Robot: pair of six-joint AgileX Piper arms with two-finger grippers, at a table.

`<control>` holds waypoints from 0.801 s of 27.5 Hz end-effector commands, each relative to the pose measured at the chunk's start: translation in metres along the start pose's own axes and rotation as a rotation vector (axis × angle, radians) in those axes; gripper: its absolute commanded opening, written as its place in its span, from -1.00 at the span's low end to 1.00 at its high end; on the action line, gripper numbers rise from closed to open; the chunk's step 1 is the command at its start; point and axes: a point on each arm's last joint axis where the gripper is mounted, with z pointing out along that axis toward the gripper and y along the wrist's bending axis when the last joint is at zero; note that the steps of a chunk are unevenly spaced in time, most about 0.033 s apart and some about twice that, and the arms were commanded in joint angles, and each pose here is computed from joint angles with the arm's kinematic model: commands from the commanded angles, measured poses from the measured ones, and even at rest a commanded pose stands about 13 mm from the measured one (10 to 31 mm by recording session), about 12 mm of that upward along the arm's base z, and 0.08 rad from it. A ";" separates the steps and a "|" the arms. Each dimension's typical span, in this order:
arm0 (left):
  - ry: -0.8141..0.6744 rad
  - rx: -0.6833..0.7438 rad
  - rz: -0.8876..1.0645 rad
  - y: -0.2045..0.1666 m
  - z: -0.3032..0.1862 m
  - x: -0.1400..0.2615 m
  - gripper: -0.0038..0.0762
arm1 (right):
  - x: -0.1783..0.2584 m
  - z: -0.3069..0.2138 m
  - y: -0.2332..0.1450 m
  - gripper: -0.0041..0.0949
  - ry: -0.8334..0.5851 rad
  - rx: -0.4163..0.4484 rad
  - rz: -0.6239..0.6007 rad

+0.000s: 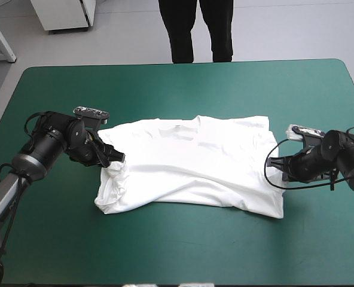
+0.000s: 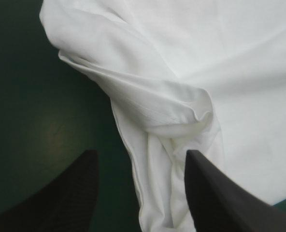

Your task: Fold the cloth

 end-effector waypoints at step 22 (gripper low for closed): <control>-0.090 0.009 -0.006 -0.001 -0.021 -0.004 0.06 | -0.011 0.050 0.099 -0.13 0.155 -0.200 -0.209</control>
